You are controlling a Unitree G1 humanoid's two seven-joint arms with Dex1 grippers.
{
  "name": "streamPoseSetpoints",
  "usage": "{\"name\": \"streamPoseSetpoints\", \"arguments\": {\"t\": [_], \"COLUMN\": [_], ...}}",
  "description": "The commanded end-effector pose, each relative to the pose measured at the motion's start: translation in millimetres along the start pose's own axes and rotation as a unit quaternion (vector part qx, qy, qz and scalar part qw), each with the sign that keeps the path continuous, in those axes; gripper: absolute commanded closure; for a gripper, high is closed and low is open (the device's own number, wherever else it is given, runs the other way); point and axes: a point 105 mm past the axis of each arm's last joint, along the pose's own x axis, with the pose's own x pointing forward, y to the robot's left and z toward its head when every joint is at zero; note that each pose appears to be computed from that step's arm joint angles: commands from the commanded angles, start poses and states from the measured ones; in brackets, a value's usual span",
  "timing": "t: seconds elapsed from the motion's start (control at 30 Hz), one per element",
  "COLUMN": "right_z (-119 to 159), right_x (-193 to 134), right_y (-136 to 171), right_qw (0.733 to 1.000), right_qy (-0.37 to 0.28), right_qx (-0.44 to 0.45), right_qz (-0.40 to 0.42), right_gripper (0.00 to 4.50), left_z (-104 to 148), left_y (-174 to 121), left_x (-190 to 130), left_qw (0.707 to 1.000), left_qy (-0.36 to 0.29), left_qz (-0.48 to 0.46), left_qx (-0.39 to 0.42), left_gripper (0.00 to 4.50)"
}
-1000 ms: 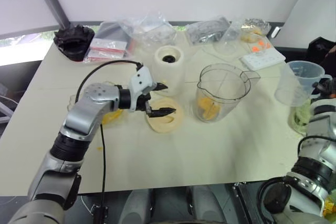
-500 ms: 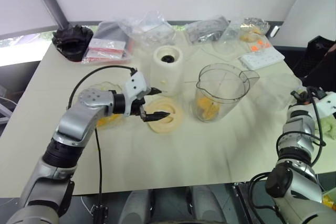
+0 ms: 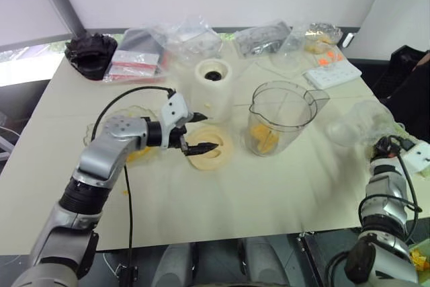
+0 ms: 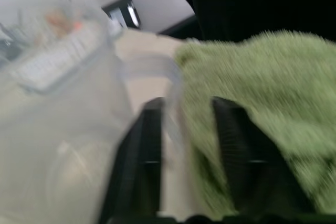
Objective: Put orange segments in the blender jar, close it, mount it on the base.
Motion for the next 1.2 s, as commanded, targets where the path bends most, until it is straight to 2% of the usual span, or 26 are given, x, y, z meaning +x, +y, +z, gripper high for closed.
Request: {"name": "streamPoseSetpoints", "arguments": {"t": [0.03, 0.07, 0.33, 0.53, 0.7, 0.83, 0.93, 1.03, 1.2], "right_z": [21.7, 22.3, 29.8, 51.7, 78.3, 93.8, 111.5, 121.1, 123.8], "right_x": [1.5, 0.4, -16.9, -65.6, -111.9, -134.1, -147.7, -165.9, -191.8], "right_y": [6.3, 5.6, -2.3, 7.0, 30.3, 39.6, 55.3, 75.0, 100.5], "right_qw": [0.999, 0.999, 0.999, 0.985, 0.928, 0.894, 0.878, 0.868, 0.855], "right_qy": [-0.033, -0.033, -0.031, -0.001, 0.06, 0.089, 0.077, 0.064, 0.053], "right_qx": [-0.012, -0.013, -0.031, -0.127, -0.255, -0.305, -0.327, -0.32, -0.31], "right_qz": [0.009, 0.009, 0.014, 0.118, 0.266, 0.317, 0.341, 0.374, 0.412], "right_gripper": [0.97, 0.43, 0.43, 0.43, 0.43, 0.43, 0.38, 0.38, 0.38], "left_z": [11.2, 10.9, 8.4, -4.4, -9.8, -12.7, -19.2, -33.3, -42.3], "left_y": [-0.8, -0.8, 1.9, 15.3, 37.9, 44.3, 47.4, 50.7, 49.5], "left_x": [2.4, 3.1, 5.0, -1.6, 6.6, 19.1, 30.9, 45.1, 57.8], "left_qw": [1.0, 1.0, 0.999, 0.994, 0.986, 0.98, 0.975, 0.966, 0.961], "left_qy": [-0.015, -0.015, -0.013, 0.045, 0.079, 0.091, 0.105, 0.143, 0.165], "left_qz": [-0.008, -0.009, -0.012, -0.064, -0.105, -0.134, -0.152, -0.142, -0.142], "left_qx": [0.025, 0.025, 0.03, 0.073, 0.107, 0.119, 0.122, 0.161, 0.173], "left_gripper": [0.0, 0.0, 0.0, 0.0, 0.0, 0.0, 0.79, 2.27, 2.27]}}
